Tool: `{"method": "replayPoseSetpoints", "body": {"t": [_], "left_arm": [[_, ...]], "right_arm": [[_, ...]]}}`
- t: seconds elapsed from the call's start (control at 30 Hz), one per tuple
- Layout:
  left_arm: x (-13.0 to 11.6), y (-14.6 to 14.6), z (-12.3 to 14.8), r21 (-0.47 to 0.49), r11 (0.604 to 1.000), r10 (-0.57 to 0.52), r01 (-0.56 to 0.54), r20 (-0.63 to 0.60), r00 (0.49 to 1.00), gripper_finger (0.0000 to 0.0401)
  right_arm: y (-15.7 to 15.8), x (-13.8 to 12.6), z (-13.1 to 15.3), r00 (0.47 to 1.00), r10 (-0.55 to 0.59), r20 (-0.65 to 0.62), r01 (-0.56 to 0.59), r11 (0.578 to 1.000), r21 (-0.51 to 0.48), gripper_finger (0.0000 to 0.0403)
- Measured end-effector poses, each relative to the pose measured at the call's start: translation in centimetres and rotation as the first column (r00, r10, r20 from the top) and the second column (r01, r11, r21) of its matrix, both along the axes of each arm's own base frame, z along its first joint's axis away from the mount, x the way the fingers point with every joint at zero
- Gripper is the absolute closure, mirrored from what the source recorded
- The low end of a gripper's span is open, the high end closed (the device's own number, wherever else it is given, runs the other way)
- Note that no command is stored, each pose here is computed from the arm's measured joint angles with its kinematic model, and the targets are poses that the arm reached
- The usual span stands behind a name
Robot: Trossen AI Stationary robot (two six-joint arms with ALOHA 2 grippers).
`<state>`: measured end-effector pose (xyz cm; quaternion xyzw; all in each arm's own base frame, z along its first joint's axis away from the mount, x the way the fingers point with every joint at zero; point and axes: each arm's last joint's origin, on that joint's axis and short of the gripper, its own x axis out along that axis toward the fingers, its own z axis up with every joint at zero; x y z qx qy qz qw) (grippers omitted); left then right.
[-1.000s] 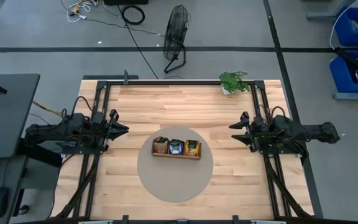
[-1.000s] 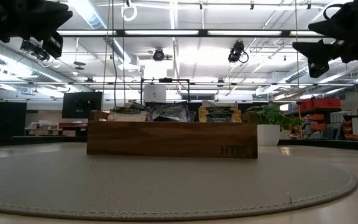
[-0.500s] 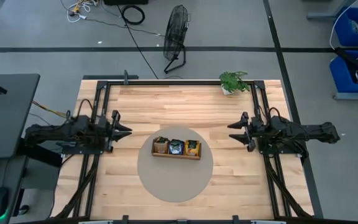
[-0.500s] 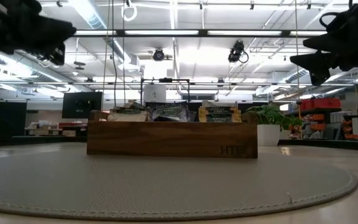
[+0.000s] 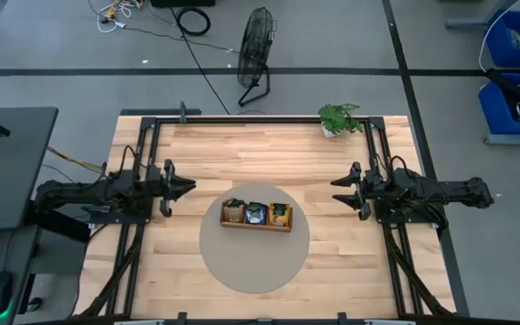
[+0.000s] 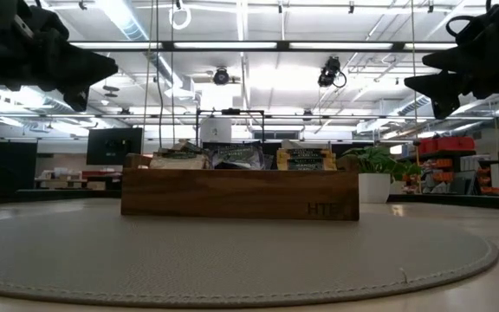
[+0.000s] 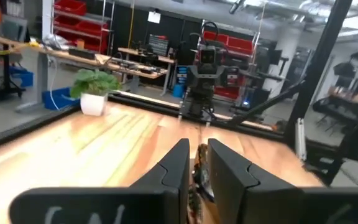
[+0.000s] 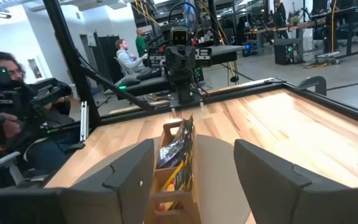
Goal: Pick & Place Tea
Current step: Return to Home Position
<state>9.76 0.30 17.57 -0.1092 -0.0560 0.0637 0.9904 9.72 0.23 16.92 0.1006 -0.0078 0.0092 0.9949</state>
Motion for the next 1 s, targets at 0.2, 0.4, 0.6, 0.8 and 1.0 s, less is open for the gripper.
{"method": "replayPoseSetpoints", "body": {"t": [0.2,0.4,0.6,0.8,1.0], "left_arm": [[0.0,0.0,0.0,-0.031,1.0,-0.003,0.003,0.004,1.0,0.0341],[0.0,0.0,-0.01,-0.032,0.999,-0.003,0.004,0.004,1.0,0.0341],[0.0,0.0,-0.01,-0.031,1.0,-0.003,0.004,0.004,1.0,0.0341],[0.0,0.0,-0.01,-0.031,1.0,-0.004,0.004,0.004,1.0,0.0341],[0.01,-0.01,-0.03,-0.032,0.999,-0.004,0.004,0.004,1.0,0.0341]], "right_arm": [[0.0,0.0,0.01,1.0,0.0,0.0,0.0,1.0,0.0,0.0172],[0.0,0.0,0.01,1.0,0.0,0.0,0.0,1.0,0.0,0.0172],[0.0,0.0,0.01,1.0,0.0,0.0,0.0,1.0,-0.001,0.0172],[0.0,0.0,0.01,1.0,0.0,0.0,0.0,1.0,-0.001,0.0172],[0.0,0.0,0.01,1.0,0.0,0.0,0.0,1.0,-0.001,0.0172]]}}
